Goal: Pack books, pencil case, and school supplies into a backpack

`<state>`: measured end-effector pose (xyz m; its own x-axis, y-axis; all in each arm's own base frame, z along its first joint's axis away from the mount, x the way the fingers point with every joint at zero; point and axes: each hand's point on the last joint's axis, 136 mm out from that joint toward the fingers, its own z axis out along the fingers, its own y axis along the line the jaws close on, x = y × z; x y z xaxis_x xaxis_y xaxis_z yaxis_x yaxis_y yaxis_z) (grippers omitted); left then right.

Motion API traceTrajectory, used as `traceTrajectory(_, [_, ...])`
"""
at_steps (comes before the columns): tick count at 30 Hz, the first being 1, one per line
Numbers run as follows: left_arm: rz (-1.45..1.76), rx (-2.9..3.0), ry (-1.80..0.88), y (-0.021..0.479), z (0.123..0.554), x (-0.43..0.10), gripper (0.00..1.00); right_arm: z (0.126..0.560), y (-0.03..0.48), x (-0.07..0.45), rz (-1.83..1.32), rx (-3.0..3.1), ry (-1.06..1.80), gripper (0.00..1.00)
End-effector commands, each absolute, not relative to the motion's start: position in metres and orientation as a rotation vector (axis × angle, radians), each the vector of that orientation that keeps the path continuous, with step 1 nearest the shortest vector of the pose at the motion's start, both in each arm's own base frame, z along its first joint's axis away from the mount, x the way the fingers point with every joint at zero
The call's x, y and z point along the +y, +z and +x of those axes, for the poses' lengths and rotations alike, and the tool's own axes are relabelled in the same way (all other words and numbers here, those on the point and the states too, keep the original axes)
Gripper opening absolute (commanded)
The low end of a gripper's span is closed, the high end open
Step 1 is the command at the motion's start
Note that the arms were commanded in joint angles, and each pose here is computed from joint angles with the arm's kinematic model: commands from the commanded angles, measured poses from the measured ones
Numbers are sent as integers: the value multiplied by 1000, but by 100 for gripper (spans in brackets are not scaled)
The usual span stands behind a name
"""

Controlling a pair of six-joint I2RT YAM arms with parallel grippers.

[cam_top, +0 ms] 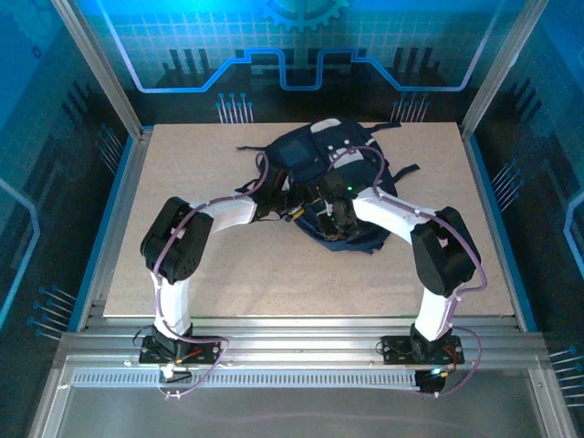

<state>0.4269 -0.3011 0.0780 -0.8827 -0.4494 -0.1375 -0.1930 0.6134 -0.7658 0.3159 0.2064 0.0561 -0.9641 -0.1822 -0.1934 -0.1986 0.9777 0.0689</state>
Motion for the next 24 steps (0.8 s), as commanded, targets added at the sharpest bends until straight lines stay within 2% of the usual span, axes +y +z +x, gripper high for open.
traceTrajectory(1, [-538, 2491, -1140, 81, 439, -305, 71, 309, 38, 198, -250, 2973, 2, 19])
traceTrajectory(8, [-538, 2481, -1132, 82, 445, -305, 71, 313, 25, 199, -253, 2993, -42, 23])
traceTrajectory(11, [-543, 2477, -1134, 82, 447, -306, 71, 313, 26, 198, -253, 2983, -34, 15])
traceTrajectory(14, [-549, 2481, -1135, 80, 449, -307, 71, 314, 37, 196, -234, 2952, 12, 1])
traceTrajectory(18, [-540, 2487, -1126, 78, 453, -310, 68, 312, 64, 193, -200, 2922, 168, 0])
traceTrajectory(21, [-520, 2486, -1086, 77, 458, -307, 63, 305, 83, 194, -199, 2900, 346, 0])
traceTrajectory(24, [-485, 2489, -1049, 74, 463, -306, 48, 299, 97, 200, -220, 2872, 544, 0])
